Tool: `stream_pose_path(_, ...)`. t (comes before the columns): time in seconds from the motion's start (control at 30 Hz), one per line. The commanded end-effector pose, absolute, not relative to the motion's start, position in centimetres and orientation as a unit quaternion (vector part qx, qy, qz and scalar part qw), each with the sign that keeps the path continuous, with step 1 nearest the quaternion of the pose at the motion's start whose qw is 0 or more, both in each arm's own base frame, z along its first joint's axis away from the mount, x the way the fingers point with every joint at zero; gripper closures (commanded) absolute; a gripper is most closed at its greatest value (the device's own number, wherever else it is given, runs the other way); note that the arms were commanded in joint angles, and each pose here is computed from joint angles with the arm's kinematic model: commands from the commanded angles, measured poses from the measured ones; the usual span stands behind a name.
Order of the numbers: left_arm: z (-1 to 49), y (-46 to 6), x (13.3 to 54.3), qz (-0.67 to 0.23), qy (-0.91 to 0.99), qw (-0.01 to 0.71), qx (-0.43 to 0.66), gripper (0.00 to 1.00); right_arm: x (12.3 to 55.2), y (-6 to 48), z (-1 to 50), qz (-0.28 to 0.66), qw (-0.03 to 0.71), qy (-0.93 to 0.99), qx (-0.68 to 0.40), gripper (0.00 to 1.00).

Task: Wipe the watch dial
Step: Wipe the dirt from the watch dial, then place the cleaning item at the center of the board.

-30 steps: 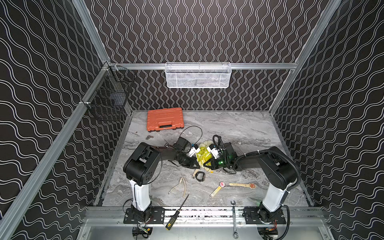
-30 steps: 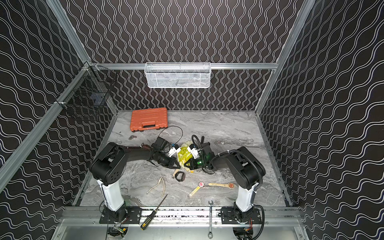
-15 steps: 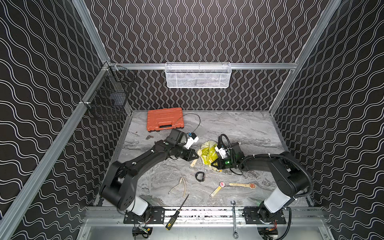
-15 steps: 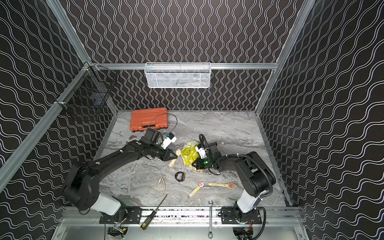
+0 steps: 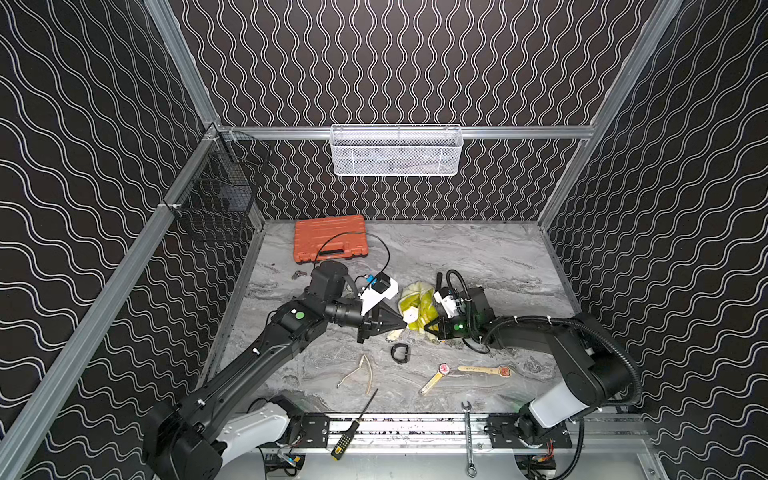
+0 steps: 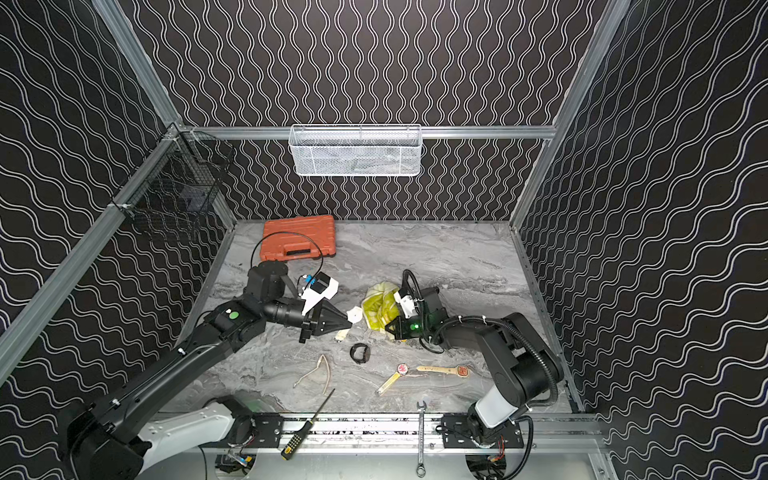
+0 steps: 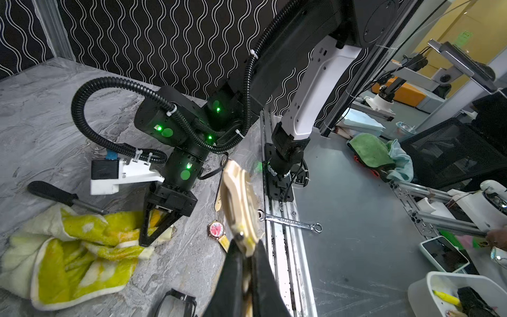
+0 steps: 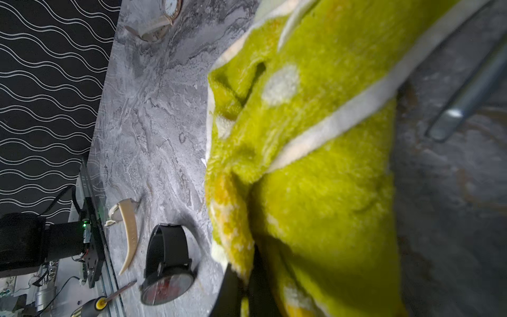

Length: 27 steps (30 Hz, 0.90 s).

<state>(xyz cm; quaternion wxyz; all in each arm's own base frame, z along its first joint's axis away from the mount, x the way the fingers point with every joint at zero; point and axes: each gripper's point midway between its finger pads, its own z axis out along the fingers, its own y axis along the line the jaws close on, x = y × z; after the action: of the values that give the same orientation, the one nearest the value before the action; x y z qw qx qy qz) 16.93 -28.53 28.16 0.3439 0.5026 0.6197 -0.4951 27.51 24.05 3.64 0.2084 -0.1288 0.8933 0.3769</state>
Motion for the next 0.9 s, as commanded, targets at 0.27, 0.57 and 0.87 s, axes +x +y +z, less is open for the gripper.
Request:
stream_pose_path(0.27,23.6,-27.3,24.8,-0.366,0.765,0.348,0.400,1.00,27.1,23.8,3.1,0.373,0.206,0.895,-0.129,0.97)
stream_pose_path(0.57,14.5,-23.2,35.7,-0.283,0.901,0.262,0.199,1.00,26.1,24.0,2.5,0.392,0.188,0.892,-0.123,0.97)
stream_pose_path(0.87,6.9,-22.4,42.5,-0.274,0.931,0.193,0.144,1.00,25.8,24.4,2.7,0.396,0.172,0.891,-0.141,0.99)
